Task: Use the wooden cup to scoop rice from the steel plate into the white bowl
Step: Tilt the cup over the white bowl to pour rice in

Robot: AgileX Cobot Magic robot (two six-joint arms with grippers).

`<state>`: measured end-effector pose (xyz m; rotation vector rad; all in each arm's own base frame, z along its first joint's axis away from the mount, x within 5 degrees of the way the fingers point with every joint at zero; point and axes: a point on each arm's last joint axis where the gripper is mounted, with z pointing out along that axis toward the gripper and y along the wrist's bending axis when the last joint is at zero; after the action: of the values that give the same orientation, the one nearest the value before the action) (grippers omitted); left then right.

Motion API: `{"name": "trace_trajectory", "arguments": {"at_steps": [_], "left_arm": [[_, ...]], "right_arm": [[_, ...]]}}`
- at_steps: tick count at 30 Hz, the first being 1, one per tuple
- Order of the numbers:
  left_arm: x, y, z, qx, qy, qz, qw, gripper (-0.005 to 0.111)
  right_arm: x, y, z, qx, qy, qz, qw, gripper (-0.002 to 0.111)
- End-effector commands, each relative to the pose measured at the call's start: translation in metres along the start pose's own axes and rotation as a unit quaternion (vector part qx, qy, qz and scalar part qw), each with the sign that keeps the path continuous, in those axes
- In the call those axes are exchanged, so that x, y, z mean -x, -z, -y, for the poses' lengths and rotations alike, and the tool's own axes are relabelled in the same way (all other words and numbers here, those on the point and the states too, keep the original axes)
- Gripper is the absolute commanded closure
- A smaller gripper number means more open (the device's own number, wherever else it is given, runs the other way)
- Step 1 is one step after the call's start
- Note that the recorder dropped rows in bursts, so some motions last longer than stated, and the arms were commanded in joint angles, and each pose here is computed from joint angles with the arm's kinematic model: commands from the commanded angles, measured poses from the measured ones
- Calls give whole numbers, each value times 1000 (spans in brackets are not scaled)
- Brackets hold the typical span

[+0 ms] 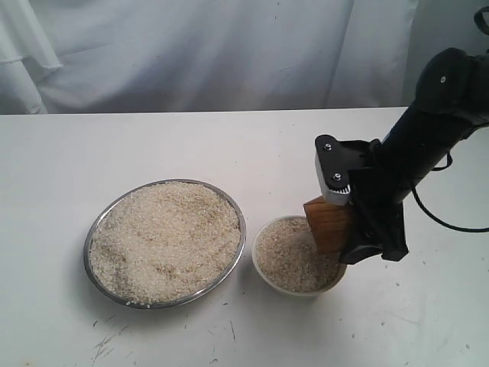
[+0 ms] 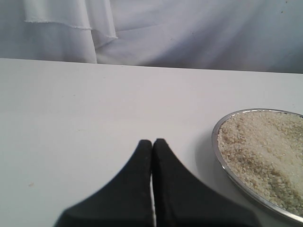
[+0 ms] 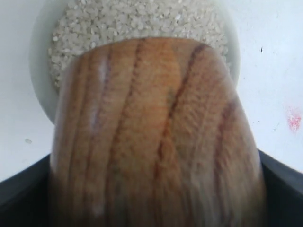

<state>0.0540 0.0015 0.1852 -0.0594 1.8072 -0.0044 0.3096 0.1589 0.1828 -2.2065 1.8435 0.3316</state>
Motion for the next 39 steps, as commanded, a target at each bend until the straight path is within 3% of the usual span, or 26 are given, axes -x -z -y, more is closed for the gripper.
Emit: {"name": "trace_trajectory", "arguments": {"at_steps": [1,39], "left_arm": [[-1,0,0,-1,0,3,1000,107],[-1,0,0,-1,0,3,1000,107]], "right_arm": [[12,0,-3,-12,10,-4,1000,108],[42,4,-18,-47,60,-93,993,108]]}}
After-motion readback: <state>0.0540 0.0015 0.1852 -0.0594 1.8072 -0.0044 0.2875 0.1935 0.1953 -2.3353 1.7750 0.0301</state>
